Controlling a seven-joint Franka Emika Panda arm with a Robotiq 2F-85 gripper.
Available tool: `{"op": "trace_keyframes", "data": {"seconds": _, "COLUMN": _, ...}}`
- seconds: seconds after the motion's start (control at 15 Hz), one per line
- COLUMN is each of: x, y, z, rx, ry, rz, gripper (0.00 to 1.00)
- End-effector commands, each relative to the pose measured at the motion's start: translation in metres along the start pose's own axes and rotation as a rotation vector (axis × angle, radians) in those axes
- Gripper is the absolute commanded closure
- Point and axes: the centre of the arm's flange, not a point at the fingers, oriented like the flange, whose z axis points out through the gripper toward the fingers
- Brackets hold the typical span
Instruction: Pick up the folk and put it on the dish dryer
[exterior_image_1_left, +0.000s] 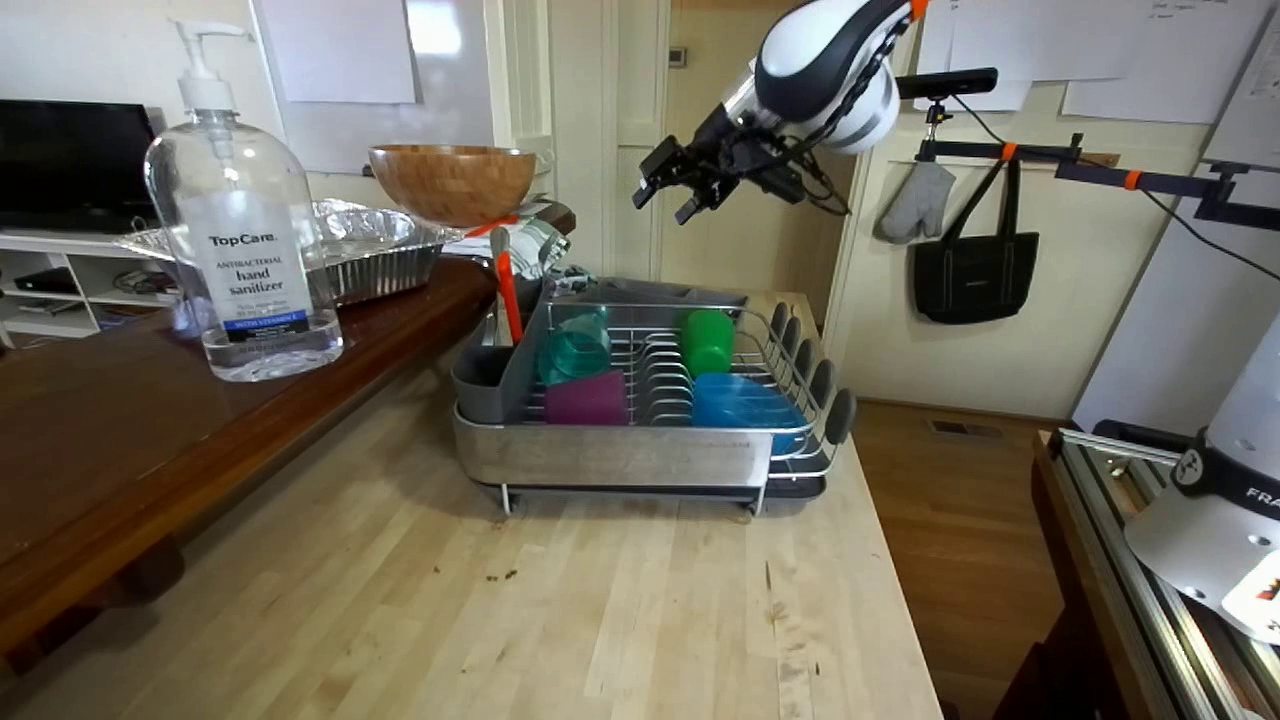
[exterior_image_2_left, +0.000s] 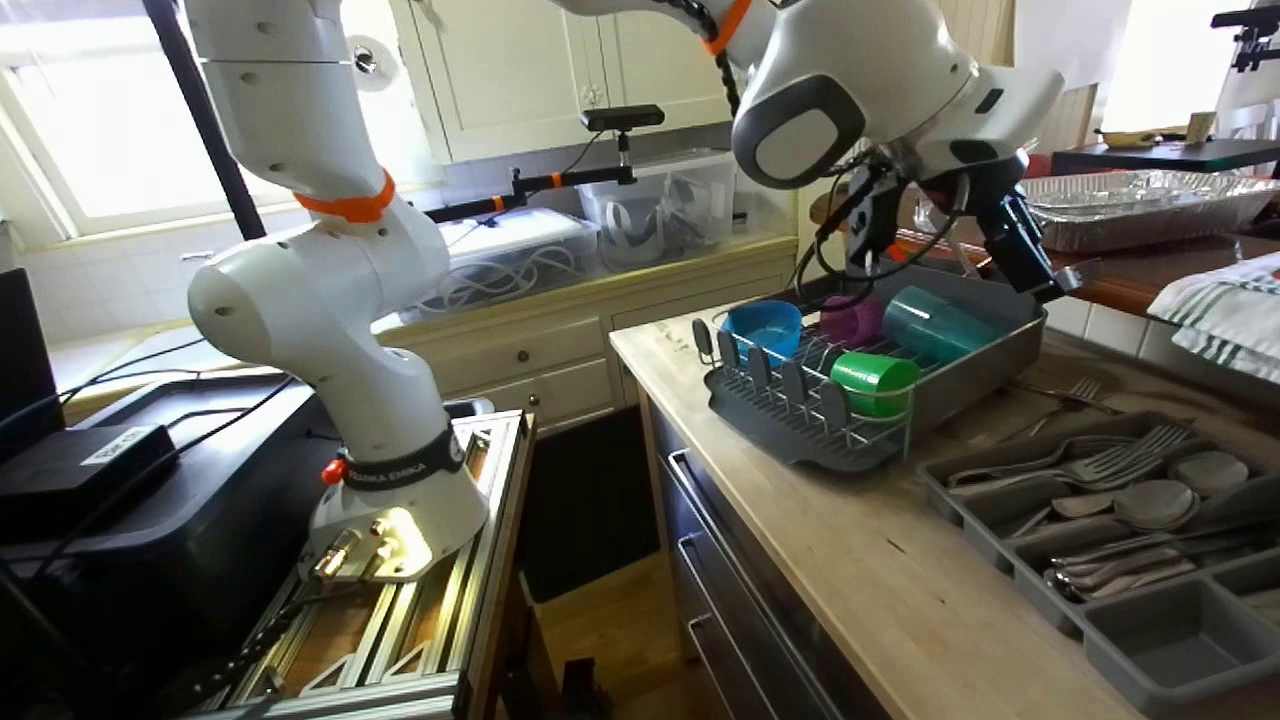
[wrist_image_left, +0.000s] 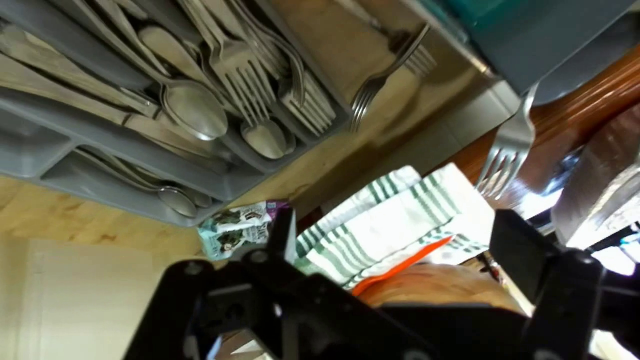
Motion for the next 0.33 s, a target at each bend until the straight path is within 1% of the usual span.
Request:
{"op": "trace_keyframes", "data": {"seconds": 0.0, "x": -0.014, "y": 0.034, "z": -0.063, "rx": 0.105, "ry": -0.119, "rz": -0.126, "gripper": 0.00}}
{"op": "trace_keyframes", "data": {"seconds": 0.07, "x": -0.014, "y": 0.029, "z": -0.068, "rx": 0.142, "ry": -0.125, "rz": -0.172, "gripper": 0.01}}
{"op": "trace_keyframes", "data": {"seconds": 0.13, "x": 0.004, "y": -0.017, "z": -0.032, "rx": 0.080, "ry": -0.092, "rz": -0.108, "gripper": 0.00}}
{"op": "trace_keyframes", "data": {"seconds": 0.27, "x": 0.009, "y": -0.025, "z": -0.047, "rx": 0.111, "ry": -0.099, "rz": -0.155, "gripper": 0.00}}
